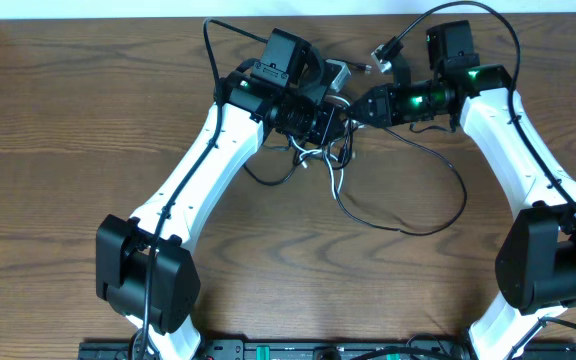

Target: Untangle cables

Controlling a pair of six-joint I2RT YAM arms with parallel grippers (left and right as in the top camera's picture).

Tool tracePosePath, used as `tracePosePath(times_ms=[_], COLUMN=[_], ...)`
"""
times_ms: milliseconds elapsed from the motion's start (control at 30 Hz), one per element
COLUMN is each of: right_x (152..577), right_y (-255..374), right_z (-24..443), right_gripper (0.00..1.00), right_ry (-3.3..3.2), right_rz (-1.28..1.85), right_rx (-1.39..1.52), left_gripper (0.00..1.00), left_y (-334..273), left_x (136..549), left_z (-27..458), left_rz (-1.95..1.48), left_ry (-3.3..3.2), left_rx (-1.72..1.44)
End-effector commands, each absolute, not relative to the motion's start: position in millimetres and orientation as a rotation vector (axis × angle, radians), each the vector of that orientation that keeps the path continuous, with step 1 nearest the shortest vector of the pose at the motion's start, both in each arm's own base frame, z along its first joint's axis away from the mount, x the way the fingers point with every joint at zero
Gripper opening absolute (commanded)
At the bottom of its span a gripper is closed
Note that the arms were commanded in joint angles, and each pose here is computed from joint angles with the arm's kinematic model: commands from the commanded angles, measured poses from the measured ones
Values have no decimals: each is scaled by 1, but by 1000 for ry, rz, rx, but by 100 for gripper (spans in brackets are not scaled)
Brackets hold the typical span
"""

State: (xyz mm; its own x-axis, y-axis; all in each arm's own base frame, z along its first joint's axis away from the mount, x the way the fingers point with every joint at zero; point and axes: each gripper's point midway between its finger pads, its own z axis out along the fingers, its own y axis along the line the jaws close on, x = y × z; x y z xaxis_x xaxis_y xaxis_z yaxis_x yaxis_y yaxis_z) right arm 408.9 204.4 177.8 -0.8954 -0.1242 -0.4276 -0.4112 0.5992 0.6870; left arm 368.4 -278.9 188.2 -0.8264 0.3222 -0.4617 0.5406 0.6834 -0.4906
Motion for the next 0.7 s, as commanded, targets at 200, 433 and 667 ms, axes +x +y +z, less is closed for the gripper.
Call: tracePosePath(times_ms=[200,433,667], right_x=[405,411,405], right_y=[205,198,207], right_z=[187,179,179], right_gripper=[7,1,26], right_ry=[2483,2522,2529], right_rz=[1175,1093,1102], right_rx=[-445,-399,-431], left_gripper=[7,7,7], left_y=[-275,-274,-274], left_x=[373,371,372], left_z=[189,188,188], left_rz=[-861,-857,-856], left_ry=[2543,2554,2554], left_rx=[698,696,696])
